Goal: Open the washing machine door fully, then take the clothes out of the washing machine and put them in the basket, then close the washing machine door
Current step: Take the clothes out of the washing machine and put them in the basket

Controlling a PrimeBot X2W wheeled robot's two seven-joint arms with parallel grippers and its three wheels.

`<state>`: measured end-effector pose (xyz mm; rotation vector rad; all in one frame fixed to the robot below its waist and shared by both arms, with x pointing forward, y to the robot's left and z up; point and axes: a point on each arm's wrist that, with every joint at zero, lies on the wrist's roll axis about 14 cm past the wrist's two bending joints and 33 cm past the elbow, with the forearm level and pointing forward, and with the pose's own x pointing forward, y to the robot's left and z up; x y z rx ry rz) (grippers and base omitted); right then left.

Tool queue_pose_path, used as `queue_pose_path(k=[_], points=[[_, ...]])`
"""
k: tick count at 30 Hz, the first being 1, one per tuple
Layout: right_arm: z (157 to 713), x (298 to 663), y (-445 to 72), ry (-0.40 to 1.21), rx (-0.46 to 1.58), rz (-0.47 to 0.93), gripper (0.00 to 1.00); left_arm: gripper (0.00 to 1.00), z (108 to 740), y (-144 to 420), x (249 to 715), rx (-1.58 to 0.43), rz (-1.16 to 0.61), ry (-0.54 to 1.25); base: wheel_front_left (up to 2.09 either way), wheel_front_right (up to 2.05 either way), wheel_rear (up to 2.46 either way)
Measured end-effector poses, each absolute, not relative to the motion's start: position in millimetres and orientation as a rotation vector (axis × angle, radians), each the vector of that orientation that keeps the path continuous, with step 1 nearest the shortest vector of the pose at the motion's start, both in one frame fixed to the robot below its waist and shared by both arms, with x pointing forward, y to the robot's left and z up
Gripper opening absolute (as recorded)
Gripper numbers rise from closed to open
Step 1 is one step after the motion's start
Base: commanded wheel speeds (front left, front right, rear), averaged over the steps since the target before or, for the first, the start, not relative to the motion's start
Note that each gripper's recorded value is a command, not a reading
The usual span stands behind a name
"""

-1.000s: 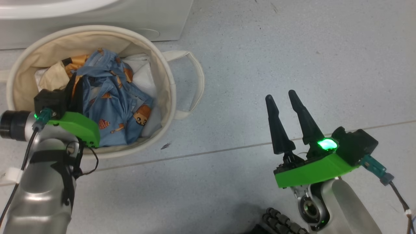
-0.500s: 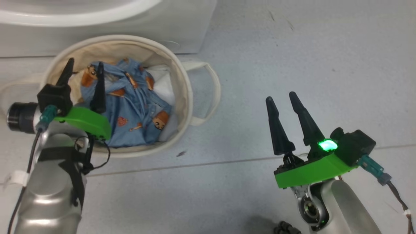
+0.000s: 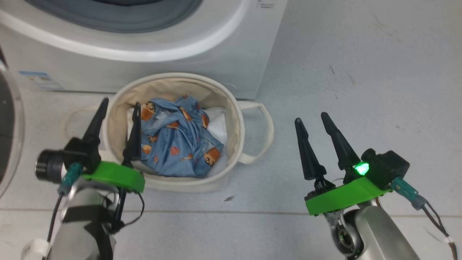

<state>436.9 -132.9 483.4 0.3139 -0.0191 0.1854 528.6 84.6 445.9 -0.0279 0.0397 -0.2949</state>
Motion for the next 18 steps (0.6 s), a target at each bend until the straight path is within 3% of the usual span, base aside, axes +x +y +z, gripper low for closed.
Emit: queue_pose_path(k=[18], points=[[513.7,412.7,-119.4,-0.087,0.295,0.226,1.00,1.00,484.4,140.2,437.2,-0.067,-0.117,-0.020,0.00,0.00,0.00]])
